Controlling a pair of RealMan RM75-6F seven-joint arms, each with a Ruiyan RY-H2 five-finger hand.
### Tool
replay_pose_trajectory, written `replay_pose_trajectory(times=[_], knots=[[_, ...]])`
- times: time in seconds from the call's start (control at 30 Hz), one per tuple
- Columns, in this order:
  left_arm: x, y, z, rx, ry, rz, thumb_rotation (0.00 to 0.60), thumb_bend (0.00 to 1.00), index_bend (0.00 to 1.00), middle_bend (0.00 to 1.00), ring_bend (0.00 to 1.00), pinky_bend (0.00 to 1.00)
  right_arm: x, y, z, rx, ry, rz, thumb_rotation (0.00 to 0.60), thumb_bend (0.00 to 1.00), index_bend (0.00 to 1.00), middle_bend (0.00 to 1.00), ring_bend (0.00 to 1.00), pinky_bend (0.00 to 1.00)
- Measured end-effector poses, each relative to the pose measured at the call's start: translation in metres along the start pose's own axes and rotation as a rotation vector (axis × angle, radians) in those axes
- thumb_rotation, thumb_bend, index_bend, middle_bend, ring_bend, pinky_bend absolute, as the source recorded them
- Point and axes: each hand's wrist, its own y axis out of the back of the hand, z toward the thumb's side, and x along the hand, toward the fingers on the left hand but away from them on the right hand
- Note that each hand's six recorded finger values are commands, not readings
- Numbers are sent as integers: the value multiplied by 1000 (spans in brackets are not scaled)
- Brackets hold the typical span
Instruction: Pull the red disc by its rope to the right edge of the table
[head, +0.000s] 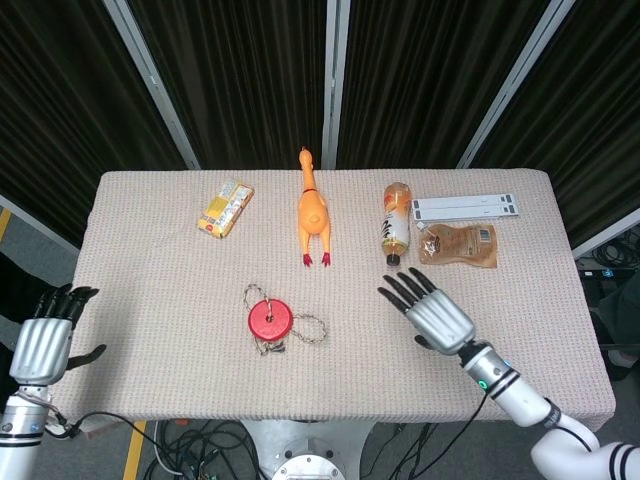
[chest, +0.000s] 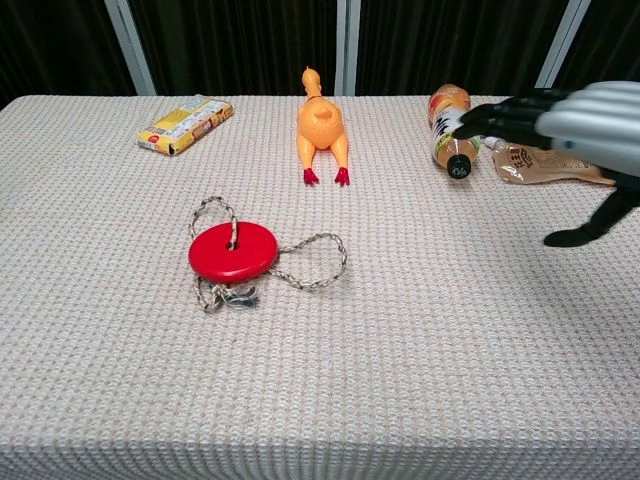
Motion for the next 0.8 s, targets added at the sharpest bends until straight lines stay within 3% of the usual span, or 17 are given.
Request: replay_pose_trajectory(times=[0.13, 0.33, 0.53, 0.8], knots=[[-1, 0, -4, -2, 9, -1, 600, 21, 193, 182, 96, 143, -44, 11, 38, 38, 125, 19, 600, 80, 0, 0, 0, 0], [-3, 0, -9, 0, 18, 0, 600, 22, 193, 182, 97, 143, -78, 16, 77, 63, 230, 47, 600, 159, 0, 15, 0, 0], [-4, 1, -14, 2, 30, 0, 600, 22, 193, 182, 96, 143, -93, 9, 90, 82, 267, 98, 600, 176, 0, 101, 0, 0], [-5, -1, -17, -2, 40, -2, 600, 21, 193, 182, 97, 143, -95, -4, 92, 114, 280, 158, 600, 182, 0, 137, 0, 0]])
